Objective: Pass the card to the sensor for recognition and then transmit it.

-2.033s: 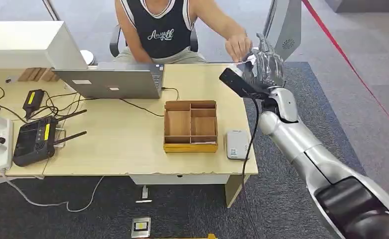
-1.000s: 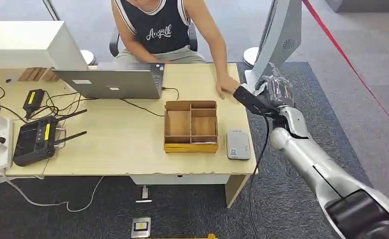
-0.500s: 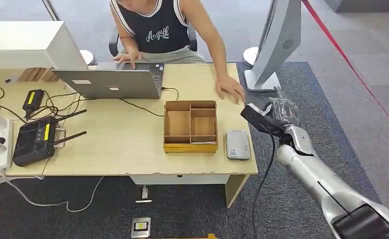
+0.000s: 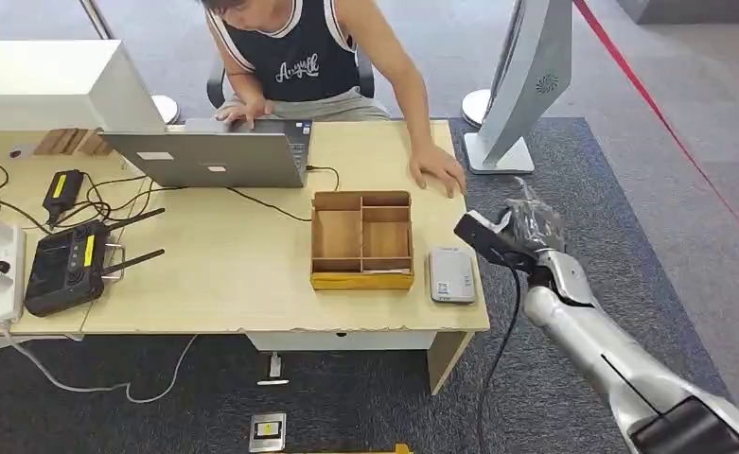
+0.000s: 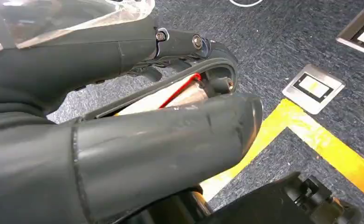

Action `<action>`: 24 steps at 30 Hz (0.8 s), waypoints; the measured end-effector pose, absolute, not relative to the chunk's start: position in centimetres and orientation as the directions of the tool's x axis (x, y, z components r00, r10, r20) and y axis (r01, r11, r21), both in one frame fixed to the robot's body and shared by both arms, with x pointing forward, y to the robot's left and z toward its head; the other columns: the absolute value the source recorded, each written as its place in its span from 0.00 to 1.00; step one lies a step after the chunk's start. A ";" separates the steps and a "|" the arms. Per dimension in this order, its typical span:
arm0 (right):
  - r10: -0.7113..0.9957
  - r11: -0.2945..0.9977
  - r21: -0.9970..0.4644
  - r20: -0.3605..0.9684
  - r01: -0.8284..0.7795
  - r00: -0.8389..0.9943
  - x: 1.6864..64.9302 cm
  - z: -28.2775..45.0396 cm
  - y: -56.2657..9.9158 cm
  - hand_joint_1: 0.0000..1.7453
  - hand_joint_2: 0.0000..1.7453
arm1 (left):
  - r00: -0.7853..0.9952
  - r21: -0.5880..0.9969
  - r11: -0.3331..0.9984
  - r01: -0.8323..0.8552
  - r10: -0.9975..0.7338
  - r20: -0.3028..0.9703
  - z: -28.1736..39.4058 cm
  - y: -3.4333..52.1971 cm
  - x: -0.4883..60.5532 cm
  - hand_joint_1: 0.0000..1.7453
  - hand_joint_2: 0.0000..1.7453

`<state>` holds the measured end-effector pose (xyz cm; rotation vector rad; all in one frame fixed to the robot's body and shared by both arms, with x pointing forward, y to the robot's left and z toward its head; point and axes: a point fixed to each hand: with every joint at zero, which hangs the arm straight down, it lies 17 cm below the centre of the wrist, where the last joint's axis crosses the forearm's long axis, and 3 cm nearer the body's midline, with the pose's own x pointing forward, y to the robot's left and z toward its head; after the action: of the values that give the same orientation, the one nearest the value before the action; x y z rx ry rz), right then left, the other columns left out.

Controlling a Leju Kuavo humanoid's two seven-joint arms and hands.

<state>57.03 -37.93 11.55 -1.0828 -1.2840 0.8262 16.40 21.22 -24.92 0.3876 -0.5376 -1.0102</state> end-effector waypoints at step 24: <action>0.935 0.345 -0.936 0.337 -0.065 0.112 52.8 4.2 -32.6 1.00 1.00 | 0.399 0.549 0.460 0.698 -0.886 0.236 -24.9 21.1 16.4 0.00 0.00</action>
<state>52.83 -32.62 4.24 -0.9376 -1.2218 0.9198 16.44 21.08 -24.86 0.3943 -0.5438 -1.0353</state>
